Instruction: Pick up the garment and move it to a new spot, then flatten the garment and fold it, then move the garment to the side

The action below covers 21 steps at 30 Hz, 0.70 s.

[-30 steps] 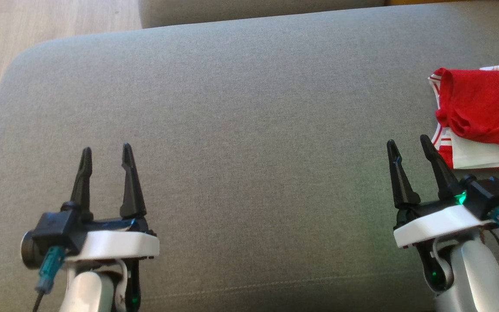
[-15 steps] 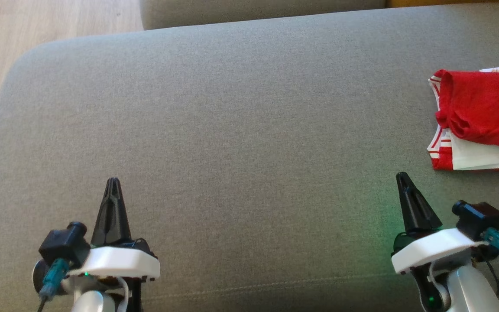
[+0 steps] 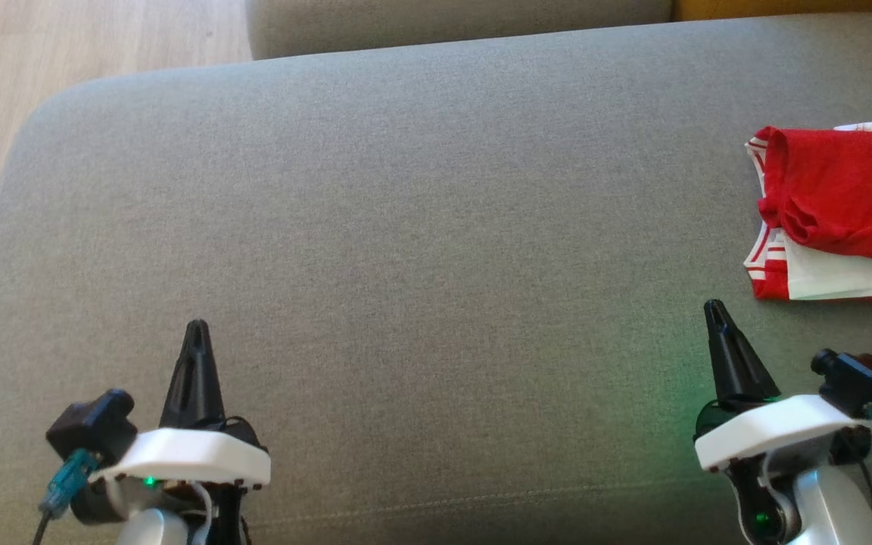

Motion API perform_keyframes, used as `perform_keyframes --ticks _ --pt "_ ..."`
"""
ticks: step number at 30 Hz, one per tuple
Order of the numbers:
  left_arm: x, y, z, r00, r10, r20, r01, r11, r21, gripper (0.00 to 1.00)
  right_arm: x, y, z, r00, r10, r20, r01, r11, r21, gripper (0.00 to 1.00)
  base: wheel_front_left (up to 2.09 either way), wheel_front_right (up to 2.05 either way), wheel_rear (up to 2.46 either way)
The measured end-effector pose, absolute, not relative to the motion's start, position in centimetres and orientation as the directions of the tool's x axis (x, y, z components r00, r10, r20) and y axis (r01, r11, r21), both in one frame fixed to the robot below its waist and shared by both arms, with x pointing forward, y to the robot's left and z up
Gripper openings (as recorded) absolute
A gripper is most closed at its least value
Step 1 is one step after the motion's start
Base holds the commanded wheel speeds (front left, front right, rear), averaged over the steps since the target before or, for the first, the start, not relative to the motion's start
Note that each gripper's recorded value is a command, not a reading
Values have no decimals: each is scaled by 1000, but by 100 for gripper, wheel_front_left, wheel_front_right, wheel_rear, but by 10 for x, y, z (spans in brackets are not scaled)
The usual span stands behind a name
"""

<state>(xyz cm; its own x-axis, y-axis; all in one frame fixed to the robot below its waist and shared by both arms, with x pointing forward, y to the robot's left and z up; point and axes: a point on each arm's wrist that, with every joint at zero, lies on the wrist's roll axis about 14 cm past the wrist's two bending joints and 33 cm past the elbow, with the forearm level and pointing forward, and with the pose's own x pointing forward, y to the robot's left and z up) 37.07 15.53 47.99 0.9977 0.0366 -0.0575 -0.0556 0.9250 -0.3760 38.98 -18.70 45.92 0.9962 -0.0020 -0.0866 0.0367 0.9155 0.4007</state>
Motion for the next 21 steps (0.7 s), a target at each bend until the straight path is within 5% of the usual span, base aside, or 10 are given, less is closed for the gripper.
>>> perform_keyframes --ticks 21 --pt "370 162 470 992 32 -123 -97 814 -572 0 388 -195 461 994 -35 -107 91 805 587 0 0 0 0"
